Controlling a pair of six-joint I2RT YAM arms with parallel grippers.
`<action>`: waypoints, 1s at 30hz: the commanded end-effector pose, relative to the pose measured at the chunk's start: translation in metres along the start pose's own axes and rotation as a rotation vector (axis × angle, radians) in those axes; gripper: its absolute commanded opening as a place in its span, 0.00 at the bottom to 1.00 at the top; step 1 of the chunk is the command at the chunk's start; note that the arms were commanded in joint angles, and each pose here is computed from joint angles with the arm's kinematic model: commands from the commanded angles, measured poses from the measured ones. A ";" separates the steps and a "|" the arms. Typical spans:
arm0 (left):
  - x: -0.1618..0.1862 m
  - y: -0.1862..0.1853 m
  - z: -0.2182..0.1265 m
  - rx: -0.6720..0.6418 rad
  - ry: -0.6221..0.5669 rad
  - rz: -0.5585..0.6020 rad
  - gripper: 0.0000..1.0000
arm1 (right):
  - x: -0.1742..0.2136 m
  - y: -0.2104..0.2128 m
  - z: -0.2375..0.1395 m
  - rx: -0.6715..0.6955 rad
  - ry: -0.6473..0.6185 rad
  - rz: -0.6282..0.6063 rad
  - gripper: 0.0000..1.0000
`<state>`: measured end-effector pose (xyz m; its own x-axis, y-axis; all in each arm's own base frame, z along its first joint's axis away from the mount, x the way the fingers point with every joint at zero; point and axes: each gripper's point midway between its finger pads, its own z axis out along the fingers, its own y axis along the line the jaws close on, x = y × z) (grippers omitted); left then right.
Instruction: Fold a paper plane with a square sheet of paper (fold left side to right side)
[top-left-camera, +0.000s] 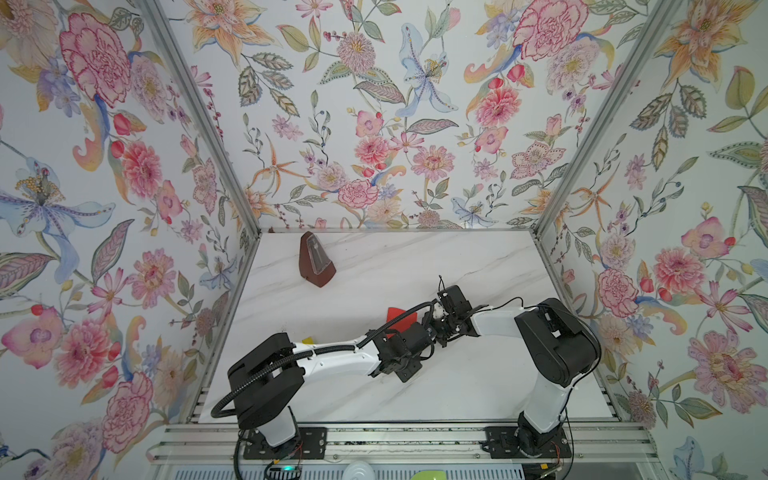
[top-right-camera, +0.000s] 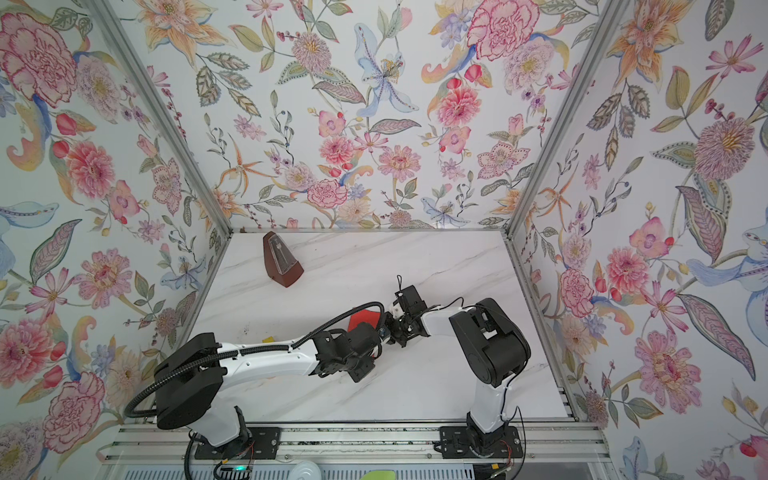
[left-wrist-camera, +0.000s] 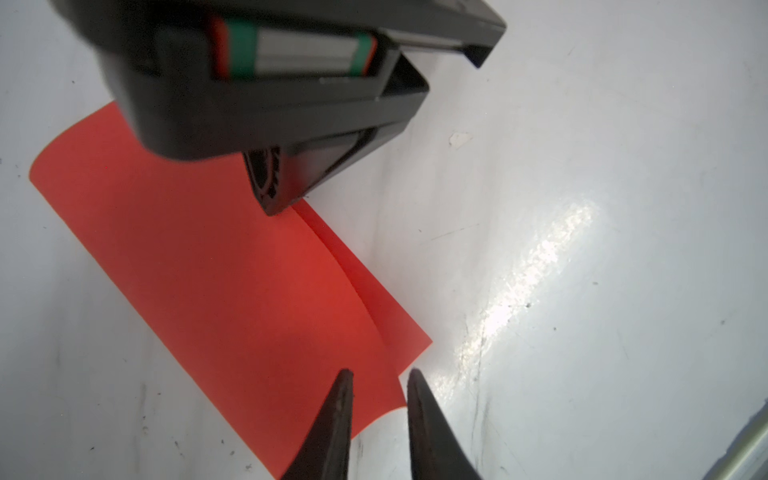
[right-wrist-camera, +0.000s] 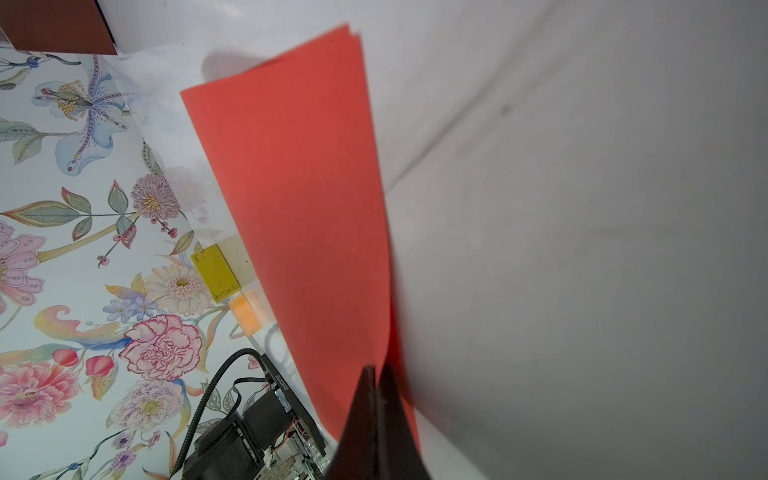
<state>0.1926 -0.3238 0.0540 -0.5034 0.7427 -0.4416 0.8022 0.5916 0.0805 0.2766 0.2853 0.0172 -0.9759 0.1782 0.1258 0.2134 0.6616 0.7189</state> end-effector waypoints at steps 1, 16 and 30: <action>0.009 0.001 0.001 -0.016 0.024 -0.009 0.26 | 0.011 -0.029 0.000 0.109 0.018 0.060 0.00; 0.010 0.002 0.005 0.002 0.032 -0.033 0.14 | 0.010 -0.029 0.000 0.108 0.019 0.057 0.00; 0.013 0.003 0.012 0.008 0.053 -0.062 0.16 | 0.009 -0.028 -0.002 0.110 0.014 0.055 0.00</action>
<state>0.1923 -0.3211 0.0426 -0.5493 0.7250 -0.4155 0.7801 0.6232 0.0562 0.2756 0.2846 0.0170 -0.9759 0.1768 0.1276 0.2140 0.6644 0.7161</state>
